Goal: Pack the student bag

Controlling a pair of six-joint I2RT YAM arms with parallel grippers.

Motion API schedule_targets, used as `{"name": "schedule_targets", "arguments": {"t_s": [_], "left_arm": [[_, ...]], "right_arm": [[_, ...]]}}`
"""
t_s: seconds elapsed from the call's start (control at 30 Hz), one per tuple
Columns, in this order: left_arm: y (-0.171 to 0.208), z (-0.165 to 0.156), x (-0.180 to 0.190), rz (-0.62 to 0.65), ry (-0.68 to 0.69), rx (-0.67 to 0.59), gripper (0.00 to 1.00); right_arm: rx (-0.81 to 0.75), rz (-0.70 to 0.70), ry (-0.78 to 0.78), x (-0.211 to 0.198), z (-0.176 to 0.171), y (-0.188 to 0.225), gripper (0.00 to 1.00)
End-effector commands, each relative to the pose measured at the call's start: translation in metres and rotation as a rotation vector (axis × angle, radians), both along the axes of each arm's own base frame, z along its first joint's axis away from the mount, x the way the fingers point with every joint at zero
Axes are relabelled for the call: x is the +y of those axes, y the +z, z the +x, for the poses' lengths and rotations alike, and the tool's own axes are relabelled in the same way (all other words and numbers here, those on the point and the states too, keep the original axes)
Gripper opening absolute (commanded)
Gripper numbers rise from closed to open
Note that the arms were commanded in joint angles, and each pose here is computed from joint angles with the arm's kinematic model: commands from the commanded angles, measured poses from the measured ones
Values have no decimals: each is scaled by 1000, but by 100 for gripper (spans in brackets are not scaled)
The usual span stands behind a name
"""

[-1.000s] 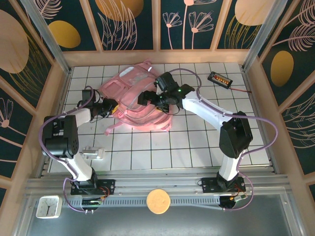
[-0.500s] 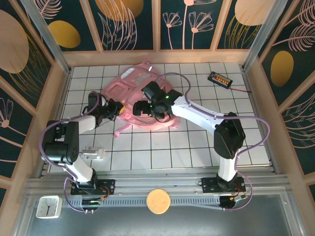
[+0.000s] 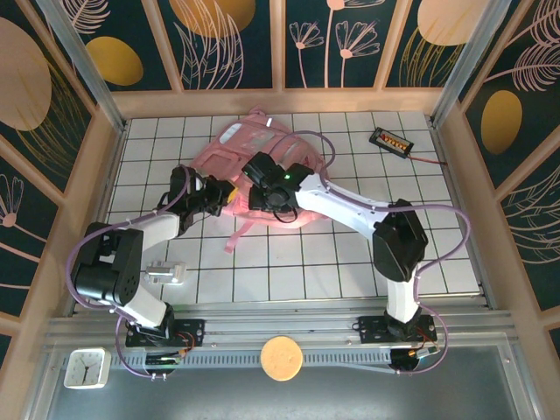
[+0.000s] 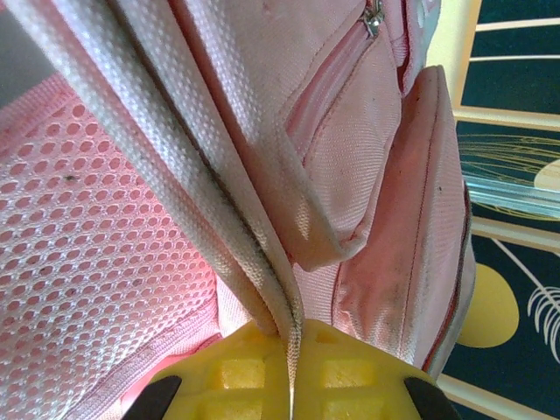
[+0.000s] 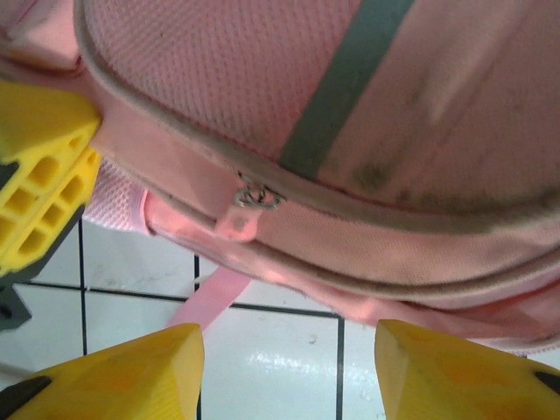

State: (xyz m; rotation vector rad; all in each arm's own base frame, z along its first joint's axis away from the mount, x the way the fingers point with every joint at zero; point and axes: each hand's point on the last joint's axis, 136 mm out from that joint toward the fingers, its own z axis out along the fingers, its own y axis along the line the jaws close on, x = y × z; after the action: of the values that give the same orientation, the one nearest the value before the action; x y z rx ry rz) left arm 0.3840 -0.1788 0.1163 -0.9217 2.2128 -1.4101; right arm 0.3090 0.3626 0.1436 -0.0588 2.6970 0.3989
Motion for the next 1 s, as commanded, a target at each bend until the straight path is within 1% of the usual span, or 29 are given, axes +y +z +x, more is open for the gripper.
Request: {"name": "schedule_targets", "arguments": {"t_s": [0.0,0.13,0.27,0.5,0.8,0.83,0.9,0.97], "left_arm": [[41,-2,-18,-92,-33,-85,0],[43,-6,-22,-103,-37,-87,0],[45,-9,-22,-106,-37,-91,0],[44,-11,-23,-107,-46,-87,0],[41,-14,-28,-112,-77,-81,0],[40,-15,-28,-114,-79,-79,0],[39,-16,-28,-115,-81,-76,0],[39,-18,-29,-116,-85,-75,0]], "right_arm": [[-28,-60,-36,-4,13,-2,54],[-19,-75,-46,-1,20,-9,54],[3,-104,-76,-9,26,-21,54],[-39,-114,-131,-18,40,-19,46],[-30,-103,-159,-14,51,-24,42],[-30,-103,-162,-14,52,-24,40],[-31,-102,-163,-14,54,-24,32],[-29,-105,-164,-13,55,-24,22]]}}
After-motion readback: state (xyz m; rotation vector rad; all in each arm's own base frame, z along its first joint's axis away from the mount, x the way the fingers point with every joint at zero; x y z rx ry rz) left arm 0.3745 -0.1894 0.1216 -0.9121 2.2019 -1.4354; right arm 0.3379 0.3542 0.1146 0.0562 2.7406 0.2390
